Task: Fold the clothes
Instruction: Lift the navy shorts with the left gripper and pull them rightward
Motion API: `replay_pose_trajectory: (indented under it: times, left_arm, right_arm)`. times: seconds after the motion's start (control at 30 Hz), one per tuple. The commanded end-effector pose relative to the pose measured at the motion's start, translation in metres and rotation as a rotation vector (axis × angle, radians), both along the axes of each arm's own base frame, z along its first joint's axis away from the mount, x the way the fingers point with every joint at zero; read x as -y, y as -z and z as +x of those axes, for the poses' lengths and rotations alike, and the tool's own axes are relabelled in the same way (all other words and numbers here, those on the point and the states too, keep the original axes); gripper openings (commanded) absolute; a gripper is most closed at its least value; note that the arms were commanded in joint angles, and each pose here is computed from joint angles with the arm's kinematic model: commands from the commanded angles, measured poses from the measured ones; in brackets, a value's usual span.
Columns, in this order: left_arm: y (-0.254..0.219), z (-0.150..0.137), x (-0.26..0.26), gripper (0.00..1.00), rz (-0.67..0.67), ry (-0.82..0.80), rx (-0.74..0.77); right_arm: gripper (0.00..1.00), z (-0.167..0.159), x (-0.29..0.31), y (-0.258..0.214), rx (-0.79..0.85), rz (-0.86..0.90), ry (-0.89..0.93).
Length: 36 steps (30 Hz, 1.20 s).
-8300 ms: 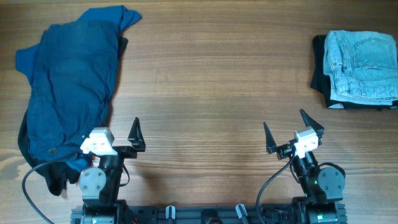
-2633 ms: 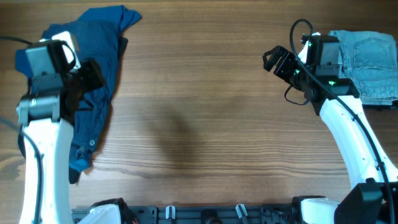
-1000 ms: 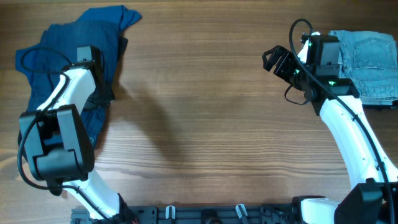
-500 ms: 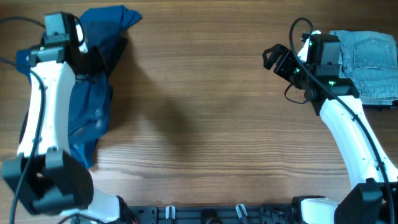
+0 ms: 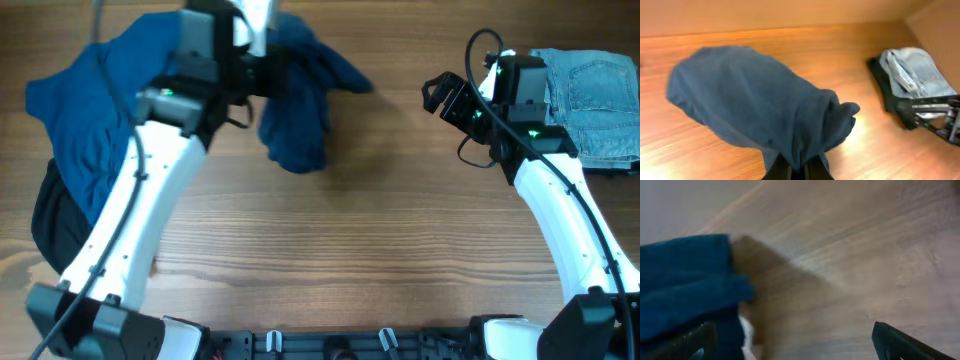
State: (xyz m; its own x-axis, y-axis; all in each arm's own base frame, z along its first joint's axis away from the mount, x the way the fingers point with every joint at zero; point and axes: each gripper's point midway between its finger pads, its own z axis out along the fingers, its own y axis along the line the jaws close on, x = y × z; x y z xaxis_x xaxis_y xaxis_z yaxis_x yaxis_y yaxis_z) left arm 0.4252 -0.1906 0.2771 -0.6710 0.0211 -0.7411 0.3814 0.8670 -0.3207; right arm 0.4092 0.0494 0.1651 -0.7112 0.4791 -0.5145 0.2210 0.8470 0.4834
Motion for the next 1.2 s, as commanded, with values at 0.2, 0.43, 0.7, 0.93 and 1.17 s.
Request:
replay_pose_trajectory:
  times: [0.2,0.43,0.7,0.93,1.17]
  left_arm:
    - [0.006,0.018,0.022,0.04,-0.061,-0.027,-0.010]
    - [-0.020,0.004,0.069,0.04,-0.162,0.067,0.045]
    - [-0.068,-0.021,0.081,0.55,-0.253,0.132,0.124]
    - [-0.059,-0.007,0.042,0.39,-0.203,0.013,0.095]
    - [-0.025,-0.012,0.009,0.40,-0.138,-0.063,-0.052]
  right_arm:
    - [0.99,-0.007,-0.013,-0.003,-0.021,0.109,-0.117]
    - [0.97,-0.007,-0.017,-0.005,-0.027,0.146,-0.102]
    - [0.98,-0.008,-0.008,-0.003,-0.043,0.162,-0.069]
    - [0.95,-0.029,-0.032,0.019,-0.134,0.165,-0.121]
    - [0.86,-0.052,-0.067,0.056,-0.185,0.105,-0.238]
